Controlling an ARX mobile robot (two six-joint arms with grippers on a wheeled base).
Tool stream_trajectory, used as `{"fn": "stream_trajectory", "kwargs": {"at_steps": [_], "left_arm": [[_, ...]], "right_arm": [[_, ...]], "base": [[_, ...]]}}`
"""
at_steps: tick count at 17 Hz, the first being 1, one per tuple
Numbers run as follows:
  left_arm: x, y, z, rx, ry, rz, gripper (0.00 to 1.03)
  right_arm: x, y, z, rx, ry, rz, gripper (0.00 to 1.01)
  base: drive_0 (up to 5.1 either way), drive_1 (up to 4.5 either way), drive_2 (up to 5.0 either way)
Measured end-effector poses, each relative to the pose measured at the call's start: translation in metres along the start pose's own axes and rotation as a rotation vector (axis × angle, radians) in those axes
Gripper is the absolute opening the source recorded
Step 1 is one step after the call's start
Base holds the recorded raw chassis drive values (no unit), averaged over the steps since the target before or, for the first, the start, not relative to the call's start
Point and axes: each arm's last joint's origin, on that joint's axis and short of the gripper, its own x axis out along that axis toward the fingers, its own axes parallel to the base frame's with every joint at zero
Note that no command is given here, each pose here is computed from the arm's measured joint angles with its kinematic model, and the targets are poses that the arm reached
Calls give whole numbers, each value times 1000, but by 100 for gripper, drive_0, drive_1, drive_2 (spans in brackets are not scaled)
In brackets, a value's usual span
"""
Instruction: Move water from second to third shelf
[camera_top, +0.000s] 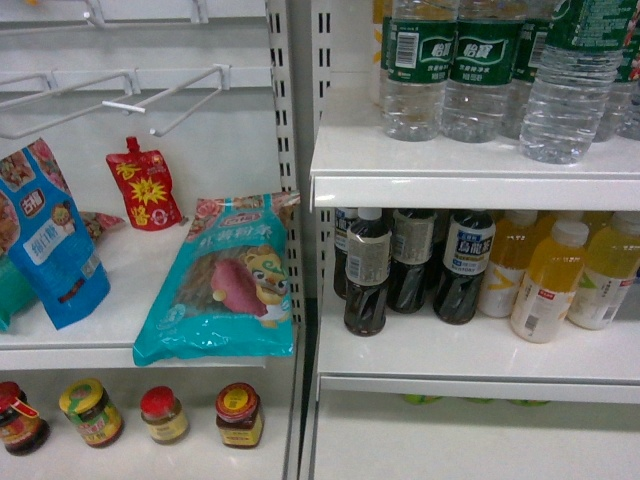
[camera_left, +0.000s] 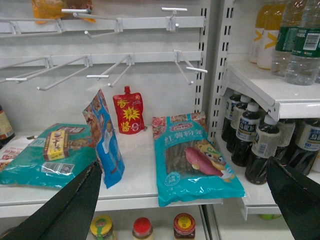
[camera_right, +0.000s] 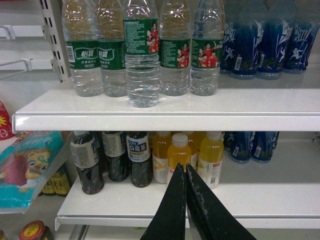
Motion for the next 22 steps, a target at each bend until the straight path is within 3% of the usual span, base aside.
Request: {"fn": "stream_trajectory", "kwargs": {"at_steps": [4,5,7,15,22], "left_arm": [[0,0,0,0,0,0,98],[0,0,0,0,0,0,98],[0,0,0,0,0,0,98],[0,0,0,0,0,0,98],[0,0,0,0,0,0,98]], "right_arm": [[-3,0,0,0,2,0,2],[-8,0,-6,0,52,1,2],[-14,0,0,0,-15,3,2],[-13,0,-3,-1,9,2,5],[-13,0,-3,-1,8,2,98]], "base": [[0,0,0],[0,0,0],[0,0,0],[0,0,0],[0,0,0]]}}
